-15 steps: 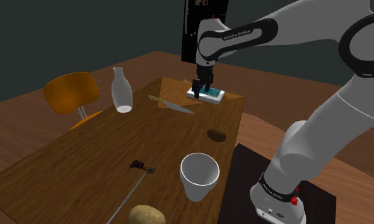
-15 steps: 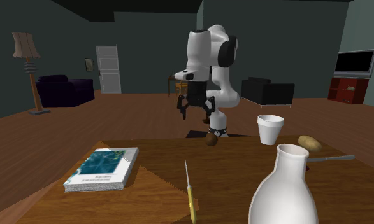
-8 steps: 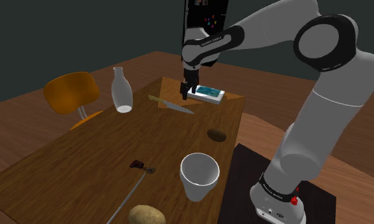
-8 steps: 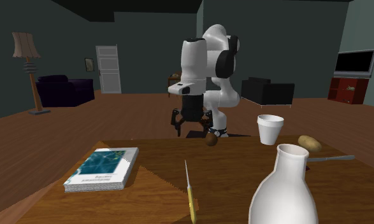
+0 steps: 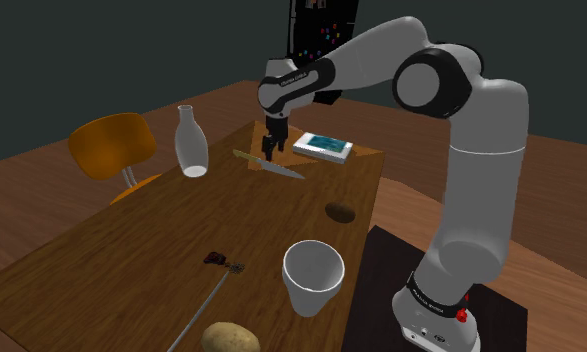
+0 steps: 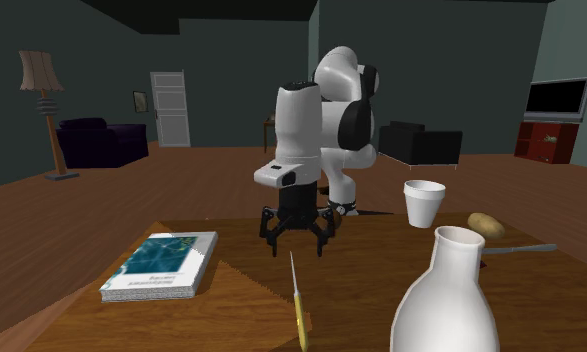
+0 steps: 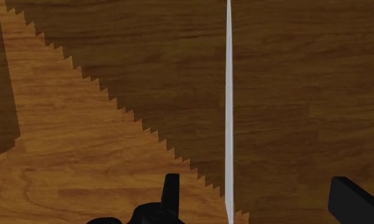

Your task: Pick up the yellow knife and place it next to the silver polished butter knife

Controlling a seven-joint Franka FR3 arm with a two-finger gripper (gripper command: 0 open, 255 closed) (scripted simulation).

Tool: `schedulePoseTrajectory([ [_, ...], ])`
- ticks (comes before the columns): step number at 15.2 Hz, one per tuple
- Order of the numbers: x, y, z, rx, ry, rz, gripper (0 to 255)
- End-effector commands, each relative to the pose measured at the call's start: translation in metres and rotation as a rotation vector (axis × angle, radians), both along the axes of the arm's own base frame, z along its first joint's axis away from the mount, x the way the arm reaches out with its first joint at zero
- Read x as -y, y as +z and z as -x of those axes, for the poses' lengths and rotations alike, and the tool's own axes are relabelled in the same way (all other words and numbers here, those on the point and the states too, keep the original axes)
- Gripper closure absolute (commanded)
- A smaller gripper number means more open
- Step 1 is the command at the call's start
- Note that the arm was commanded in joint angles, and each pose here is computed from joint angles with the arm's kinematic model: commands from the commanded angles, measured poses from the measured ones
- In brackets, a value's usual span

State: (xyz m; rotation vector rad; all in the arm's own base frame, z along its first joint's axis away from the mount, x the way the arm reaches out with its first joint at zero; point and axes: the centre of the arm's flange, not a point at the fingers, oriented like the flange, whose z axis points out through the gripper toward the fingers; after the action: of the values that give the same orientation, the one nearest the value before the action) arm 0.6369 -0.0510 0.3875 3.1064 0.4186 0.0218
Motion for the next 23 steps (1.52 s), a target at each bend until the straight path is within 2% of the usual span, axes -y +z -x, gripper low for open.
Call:
schedulePoseTrajectory([
  [1,-0.002,-0.014,-0.022,0.004,0.031,-0.005,0],
  [3,-0.005,-0.021,-0.036,0.006,0.051,-0.008,0],
  [10,-0.005,-0.061,-0.037,0.006,0.051,-0.008,0],
  [18,-0.005,-0.061,-0.037,0.006,0.051,-0.008,0],
  [19,-0.005,-0.061,-0.037,0.006,0.051,-0.008,255],
  [23,-0.005,-0.061,-0.037,0.006,0.051,-0.008,255],
])
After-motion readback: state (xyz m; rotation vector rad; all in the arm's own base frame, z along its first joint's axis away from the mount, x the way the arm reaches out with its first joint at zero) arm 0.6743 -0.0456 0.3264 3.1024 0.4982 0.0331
